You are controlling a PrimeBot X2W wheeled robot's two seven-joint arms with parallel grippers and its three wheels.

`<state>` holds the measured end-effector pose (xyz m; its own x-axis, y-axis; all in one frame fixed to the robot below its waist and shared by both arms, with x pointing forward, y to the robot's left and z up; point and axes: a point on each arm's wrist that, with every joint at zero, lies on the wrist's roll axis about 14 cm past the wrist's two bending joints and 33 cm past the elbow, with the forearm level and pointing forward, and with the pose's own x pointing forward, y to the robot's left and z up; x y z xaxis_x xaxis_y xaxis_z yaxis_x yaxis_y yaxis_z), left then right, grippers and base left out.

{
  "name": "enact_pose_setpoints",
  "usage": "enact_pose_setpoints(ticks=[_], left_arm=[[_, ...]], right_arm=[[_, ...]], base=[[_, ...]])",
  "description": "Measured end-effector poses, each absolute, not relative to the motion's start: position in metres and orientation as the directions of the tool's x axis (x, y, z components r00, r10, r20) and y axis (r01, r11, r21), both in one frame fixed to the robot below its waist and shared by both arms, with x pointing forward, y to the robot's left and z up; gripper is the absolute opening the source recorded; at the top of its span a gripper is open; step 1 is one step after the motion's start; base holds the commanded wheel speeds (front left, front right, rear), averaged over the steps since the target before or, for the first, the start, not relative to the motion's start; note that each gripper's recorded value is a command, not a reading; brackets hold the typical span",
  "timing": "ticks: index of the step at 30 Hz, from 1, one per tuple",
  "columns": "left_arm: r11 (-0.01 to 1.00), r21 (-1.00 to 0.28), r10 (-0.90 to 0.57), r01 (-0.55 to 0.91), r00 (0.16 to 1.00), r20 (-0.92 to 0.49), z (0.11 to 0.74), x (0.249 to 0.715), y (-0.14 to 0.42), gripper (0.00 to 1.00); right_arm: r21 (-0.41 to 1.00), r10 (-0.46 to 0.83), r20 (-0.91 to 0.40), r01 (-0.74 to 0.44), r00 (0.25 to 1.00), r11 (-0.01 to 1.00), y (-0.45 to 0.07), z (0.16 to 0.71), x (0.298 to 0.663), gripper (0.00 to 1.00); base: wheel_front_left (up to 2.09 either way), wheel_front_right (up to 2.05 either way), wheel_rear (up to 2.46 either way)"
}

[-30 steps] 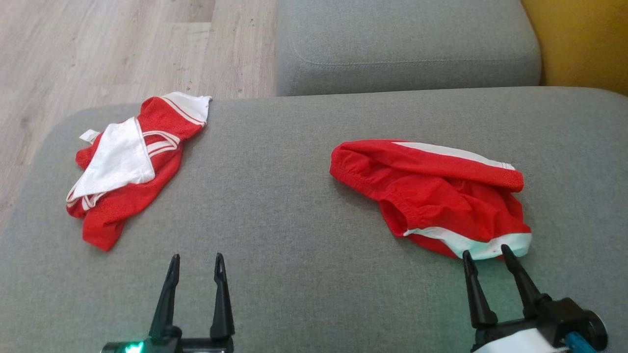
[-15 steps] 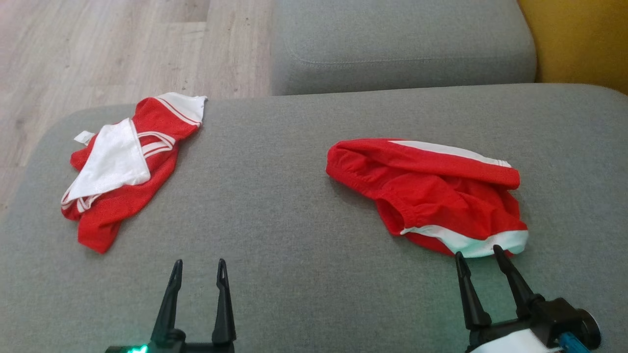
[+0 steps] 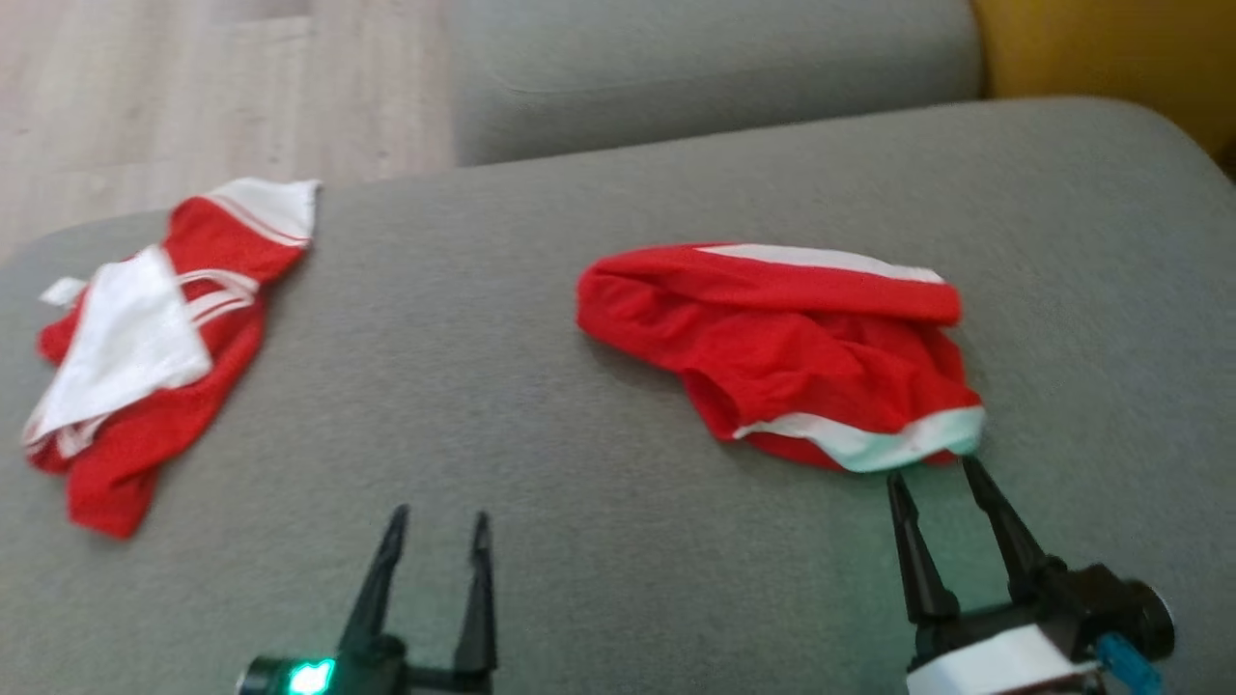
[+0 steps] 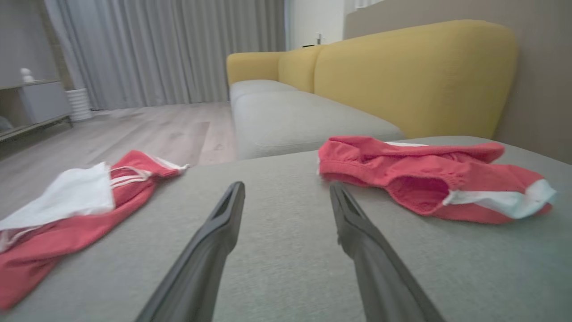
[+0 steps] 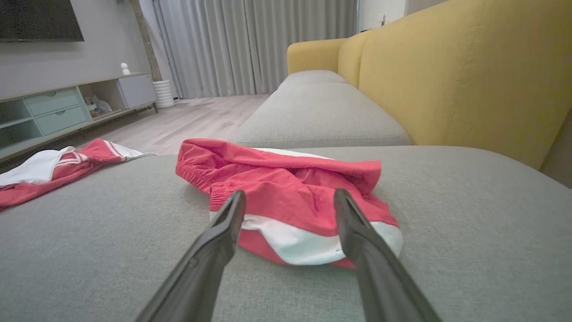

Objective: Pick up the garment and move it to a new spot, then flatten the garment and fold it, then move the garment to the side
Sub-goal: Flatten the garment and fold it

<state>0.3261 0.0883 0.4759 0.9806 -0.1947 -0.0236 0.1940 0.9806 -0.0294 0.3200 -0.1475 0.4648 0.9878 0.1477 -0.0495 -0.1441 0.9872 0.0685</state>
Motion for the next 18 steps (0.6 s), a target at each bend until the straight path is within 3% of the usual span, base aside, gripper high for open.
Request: enact_pose_setpoints(ticks=[7, 18], left_arm=[[0.9, -0.048, -0.436, 0.434, 0.896, -0.079, 0.454, 0.352, 0.023, 1.0], [0.675, -0.114, -0.737, 0.729, 0.657, -0.163, 0.418, 0.372, -0.076, 1.0]], right_arm=[[0.053, 0.077, -0.046, -0.074, 0.996, 0.996, -0.169, 0.468, 0.325, 1.0], [0.034, -0.045, -0.093, 0.048, 0.995, 0.998, -0.204, 0.458, 0.325, 1.0]], base=[[0.0, 0.0, 0.0], [0.0, 0.0, 0.0]])
